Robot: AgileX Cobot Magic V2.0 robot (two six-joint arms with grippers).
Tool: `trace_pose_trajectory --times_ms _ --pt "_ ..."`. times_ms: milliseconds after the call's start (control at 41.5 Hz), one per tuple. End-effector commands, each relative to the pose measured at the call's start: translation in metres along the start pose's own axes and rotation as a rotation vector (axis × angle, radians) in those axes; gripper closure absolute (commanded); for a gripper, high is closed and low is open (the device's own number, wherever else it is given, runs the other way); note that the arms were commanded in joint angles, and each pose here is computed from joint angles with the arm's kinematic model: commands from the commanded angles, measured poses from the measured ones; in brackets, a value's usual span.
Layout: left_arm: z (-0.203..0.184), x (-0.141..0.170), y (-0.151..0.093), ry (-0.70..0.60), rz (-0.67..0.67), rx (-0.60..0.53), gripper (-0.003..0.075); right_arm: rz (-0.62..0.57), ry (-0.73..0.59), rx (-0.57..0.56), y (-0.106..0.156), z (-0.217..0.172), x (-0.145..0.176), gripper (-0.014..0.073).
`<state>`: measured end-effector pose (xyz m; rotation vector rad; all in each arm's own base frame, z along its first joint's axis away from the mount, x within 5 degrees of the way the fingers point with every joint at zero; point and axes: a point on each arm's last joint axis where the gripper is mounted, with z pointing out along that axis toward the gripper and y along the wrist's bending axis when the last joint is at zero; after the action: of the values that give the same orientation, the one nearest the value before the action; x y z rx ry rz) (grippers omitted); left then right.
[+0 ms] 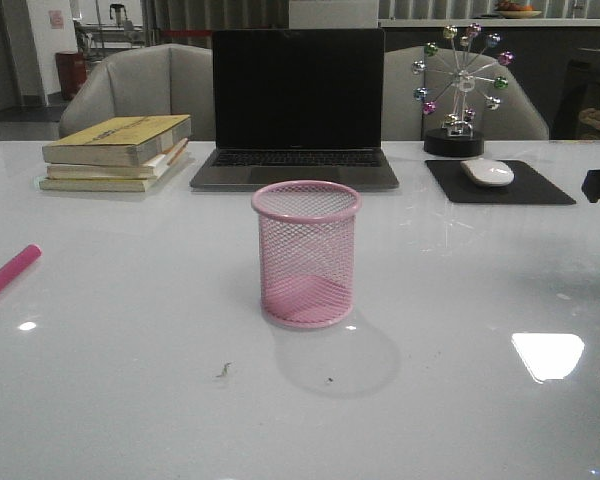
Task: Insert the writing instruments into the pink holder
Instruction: 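Grasp the green marker upright with the right gripper, then lift the green marker and carry it over the pink mesh holder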
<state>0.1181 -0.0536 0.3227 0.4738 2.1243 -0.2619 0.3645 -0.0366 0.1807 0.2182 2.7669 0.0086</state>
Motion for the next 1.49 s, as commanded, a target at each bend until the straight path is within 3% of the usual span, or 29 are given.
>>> trace_pose_trajectory --times_ms 0,337,674,867,1011,1180,1469 --pt "-0.005 -0.015 -0.001 -0.103 -0.001 0.004 0.0193 0.005 -0.084 -0.005 0.000 -0.014 -0.018 0.0107" --pt "-0.005 -0.015 -0.001 -0.103 -0.001 0.004 0.0193 0.004 -0.033 -0.002 0.000 0.005 -0.019 0.0114" --pt "-0.005 -0.015 -0.001 -0.103 -0.001 0.004 0.0193 -0.003 -0.019 0.004 -0.001 0.007 -0.018 0.0421" --pt "-0.005 -0.015 -0.001 -0.103 -0.001 0.004 0.0193 0.009 -0.059 -0.008 0.000 -0.009 -0.019 0.0433" --pt "-0.005 -0.015 -0.001 -0.103 -0.001 0.004 0.0193 -0.013 -0.236 -0.031 0.011 -0.045 -0.012 0.0433" --pt "-0.005 -0.015 -0.001 -0.103 -0.001 0.004 0.0193 -0.075 -0.553 -0.095 0.035 -0.096 0.012 0.0433" --pt "-0.005 -0.015 -0.001 -0.103 -0.001 0.004 0.0193 -0.211 -1.066 -0.339 0.089 -0.172 0.061 0.0433"
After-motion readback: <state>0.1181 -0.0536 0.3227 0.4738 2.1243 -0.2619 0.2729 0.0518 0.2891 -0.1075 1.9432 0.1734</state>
